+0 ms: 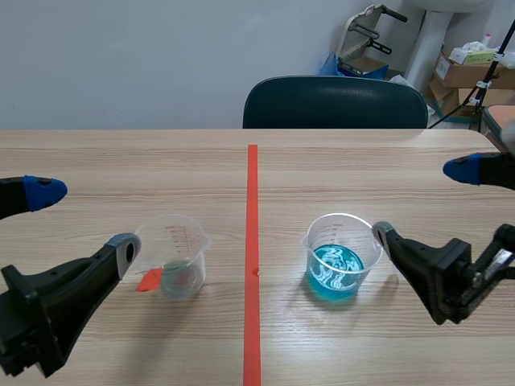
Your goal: Do the redox reaction experiment
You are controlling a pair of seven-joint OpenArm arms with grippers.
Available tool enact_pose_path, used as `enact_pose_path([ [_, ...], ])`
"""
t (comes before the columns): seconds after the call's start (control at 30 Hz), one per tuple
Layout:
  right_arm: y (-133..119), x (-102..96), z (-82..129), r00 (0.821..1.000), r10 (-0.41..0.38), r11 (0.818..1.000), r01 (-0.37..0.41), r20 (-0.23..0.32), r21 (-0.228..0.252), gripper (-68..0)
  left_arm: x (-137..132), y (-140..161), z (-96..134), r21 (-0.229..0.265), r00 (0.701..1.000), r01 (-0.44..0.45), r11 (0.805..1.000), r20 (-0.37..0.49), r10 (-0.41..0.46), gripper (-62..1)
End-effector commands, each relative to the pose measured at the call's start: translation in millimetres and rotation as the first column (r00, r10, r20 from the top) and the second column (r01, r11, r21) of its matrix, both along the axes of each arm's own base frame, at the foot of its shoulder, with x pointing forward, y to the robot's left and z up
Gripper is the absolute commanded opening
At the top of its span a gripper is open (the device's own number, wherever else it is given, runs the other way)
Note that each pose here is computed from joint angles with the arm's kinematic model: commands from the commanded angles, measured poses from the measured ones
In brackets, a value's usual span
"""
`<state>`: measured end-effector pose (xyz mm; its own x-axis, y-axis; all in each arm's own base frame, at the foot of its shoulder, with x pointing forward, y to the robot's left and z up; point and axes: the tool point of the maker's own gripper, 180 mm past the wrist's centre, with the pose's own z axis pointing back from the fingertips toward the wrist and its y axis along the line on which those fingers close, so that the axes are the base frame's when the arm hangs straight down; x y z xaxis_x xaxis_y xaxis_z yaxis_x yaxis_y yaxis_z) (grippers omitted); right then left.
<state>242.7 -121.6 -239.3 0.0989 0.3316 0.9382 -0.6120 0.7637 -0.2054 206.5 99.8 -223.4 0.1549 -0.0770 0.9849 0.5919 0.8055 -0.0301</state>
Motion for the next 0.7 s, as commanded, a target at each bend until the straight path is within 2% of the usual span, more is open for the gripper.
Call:
enact_pose_path([
  [0.0,12.9,3.3,10.3,0.998,0.052,0.999,-0.052,0.042,-0.001,0.4,-3.1,0.5,6.0,-0.008,1.000,-0.006,1.000,0.011,0.006,1.4],
  [0.2,46.9,6.2,14.2,0.978,0.191,0.981,-0.188,0.079,-0.044,0.4,-22.8,11.6,-5.2,0.013,0.999,-0.017,1.000,-0.045,0.018,1.4],
  [0.37,76.8,6.3,16.5,0.946,0.303,0.952,-0.294,0.113,-0.089,0.4,-40.5,22.6,-11.9,0.019,0.995,-0.041,0.999,-0.092,0.043,1.4],
  [0.5,103.1,0.1,14.7,0.905,0.405,0.911,-0.388,0.127,-0.137,0.4,-53.5,31.7,-14.8,0.026,0.990,-0.060,0.998,-0.123,0.063,1.4],
  [0.67,137.4,-16.1,6.1,0.835,0.534,0.838,-0.504,0.129,-0.209,0.4,-65.5,41.7,-17.8,0.047,0.985,-0.077,0.996,-0.154,0.084,1.4],
])
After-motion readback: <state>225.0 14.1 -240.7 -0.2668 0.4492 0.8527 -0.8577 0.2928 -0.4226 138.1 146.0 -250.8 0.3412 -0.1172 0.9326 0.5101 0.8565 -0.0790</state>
